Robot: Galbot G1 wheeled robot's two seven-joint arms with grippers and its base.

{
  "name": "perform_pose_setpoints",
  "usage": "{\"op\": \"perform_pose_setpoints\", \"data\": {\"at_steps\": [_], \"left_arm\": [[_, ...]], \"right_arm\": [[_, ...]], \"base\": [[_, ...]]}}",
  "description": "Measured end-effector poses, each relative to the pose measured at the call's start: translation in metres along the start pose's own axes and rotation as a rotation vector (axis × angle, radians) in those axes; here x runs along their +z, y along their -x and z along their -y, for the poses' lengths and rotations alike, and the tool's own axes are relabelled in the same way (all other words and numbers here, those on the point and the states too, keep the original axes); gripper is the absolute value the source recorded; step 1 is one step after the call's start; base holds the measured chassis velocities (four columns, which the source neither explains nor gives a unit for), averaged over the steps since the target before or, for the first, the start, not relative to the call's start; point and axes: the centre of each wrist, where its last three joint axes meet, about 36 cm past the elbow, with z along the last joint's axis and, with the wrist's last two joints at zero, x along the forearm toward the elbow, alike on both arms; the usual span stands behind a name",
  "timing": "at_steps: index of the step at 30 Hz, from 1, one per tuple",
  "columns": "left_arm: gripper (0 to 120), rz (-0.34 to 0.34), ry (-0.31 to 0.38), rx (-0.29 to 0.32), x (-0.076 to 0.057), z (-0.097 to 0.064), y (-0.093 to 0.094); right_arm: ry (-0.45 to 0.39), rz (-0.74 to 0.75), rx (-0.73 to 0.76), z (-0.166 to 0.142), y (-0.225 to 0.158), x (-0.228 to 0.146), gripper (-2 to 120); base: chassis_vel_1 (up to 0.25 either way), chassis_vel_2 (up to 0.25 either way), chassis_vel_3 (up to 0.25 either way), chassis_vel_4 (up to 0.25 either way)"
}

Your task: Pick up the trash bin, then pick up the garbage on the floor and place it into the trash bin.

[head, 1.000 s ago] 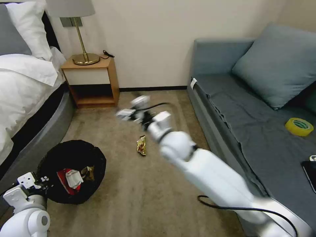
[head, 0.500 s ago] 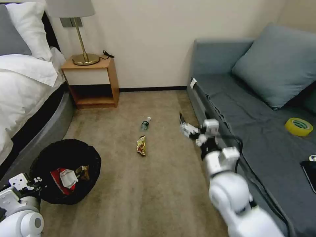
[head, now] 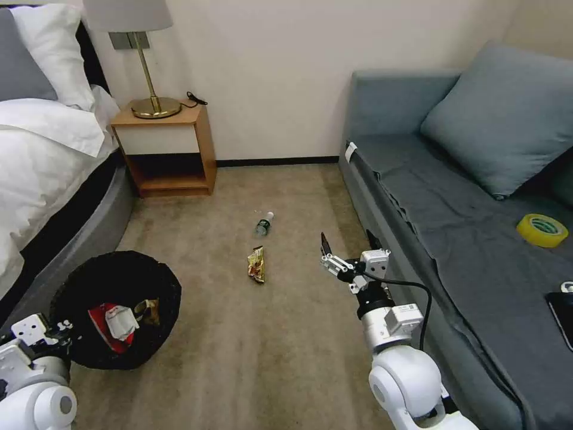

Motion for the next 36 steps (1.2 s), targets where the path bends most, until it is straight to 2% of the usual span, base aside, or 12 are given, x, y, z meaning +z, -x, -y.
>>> {"op": "perform_pose_setpoints", "data": {"at_steps": [13,29,34,36], "left_arm": [[2,0.003,-0.004,-0.003,0.000,-0.001,0.000],[2,0.018,-0.005,-0.004,-0.008,0.000,-0.008],[2,0.020,-0.005,-0.004,-0.008,-0.001,-0.009],[2,0.021,-0.005,-0.005,-0.008,-0.002,-0.008]], "right_arm": [[-0.002,-0.010,-0.023,-0.002,0.005,0.006,100],[0.030,-0.045,-0.075,-0.009,0.013,0.013,100],[0.060,-0.065,-0.118,-0.015,0.019,0.020,100],[0.097,-0.092,-0.139,-0.018,0.028,0.022,100]], "base": [[-0.178,0.191,0.183,-0.174],[-0.280,0.281,0.288,-0.286],[-0.160,0.158,0.157,-0.162],[-0.046,0.045,0.012,-0.022]]}}
